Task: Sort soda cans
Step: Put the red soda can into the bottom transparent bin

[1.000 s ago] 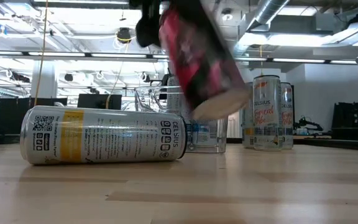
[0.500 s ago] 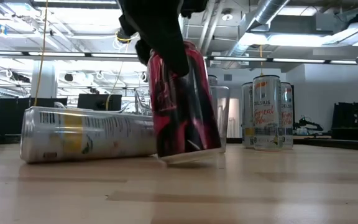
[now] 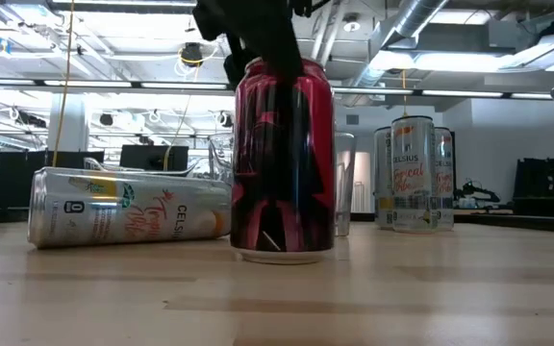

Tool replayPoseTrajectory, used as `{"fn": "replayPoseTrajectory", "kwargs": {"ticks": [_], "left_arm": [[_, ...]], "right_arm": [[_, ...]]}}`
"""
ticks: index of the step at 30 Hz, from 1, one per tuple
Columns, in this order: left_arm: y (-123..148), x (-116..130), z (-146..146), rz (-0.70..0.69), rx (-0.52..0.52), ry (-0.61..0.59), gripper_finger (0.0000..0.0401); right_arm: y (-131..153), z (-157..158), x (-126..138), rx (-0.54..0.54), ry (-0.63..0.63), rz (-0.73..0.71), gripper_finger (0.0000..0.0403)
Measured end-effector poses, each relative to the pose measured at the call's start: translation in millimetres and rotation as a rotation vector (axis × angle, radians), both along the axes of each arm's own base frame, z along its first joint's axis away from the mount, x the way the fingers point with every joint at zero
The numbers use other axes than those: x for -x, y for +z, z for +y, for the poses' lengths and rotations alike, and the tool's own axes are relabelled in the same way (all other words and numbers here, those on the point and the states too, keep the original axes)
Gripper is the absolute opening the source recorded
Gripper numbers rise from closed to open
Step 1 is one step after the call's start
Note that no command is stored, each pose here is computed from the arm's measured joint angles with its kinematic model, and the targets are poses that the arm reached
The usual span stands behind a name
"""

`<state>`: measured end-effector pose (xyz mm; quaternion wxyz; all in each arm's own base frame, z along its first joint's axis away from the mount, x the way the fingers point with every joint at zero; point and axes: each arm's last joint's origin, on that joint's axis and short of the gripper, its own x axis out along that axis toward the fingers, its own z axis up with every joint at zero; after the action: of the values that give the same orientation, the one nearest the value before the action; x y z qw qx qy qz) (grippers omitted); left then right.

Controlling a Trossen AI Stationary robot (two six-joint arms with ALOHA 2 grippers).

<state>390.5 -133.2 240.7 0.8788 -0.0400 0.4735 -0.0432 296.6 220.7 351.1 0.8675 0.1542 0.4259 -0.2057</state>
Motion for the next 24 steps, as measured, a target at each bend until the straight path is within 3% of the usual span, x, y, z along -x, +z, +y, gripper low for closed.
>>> {"fn": "replayPoseTrajectory", "kwargs": {"ticks": [7, 12, 17, 24], "left_arm": [[4.9, 4.0, 2.2, 0.033, 0.074, 0.028, 0.0351], [32.1, 21.9, 4.7, 0.026, 0.113, 0.063, 0.0353], [64.4, 51.0, 11.4, -0.004, 0.024, 0.139, 0.0354], [97.2, 94.0, 27.3, -0.015, -0.128, 0.28, 0.0354]], "right_arm": [[1.7, -9.3, -12.7, 0.004, 0.024, -0.023, 0.0326], [-1.9, -13.7, -24.0, -0.043, 0.065, -0.01, 0.0326], [-9.7, -20.4, -46.8, -0.105, 0.084, -0.1, 0.0326], [-27.0, -42.0, -69.9, -0.077, 0.089, -0.151, 0.0338]]}}
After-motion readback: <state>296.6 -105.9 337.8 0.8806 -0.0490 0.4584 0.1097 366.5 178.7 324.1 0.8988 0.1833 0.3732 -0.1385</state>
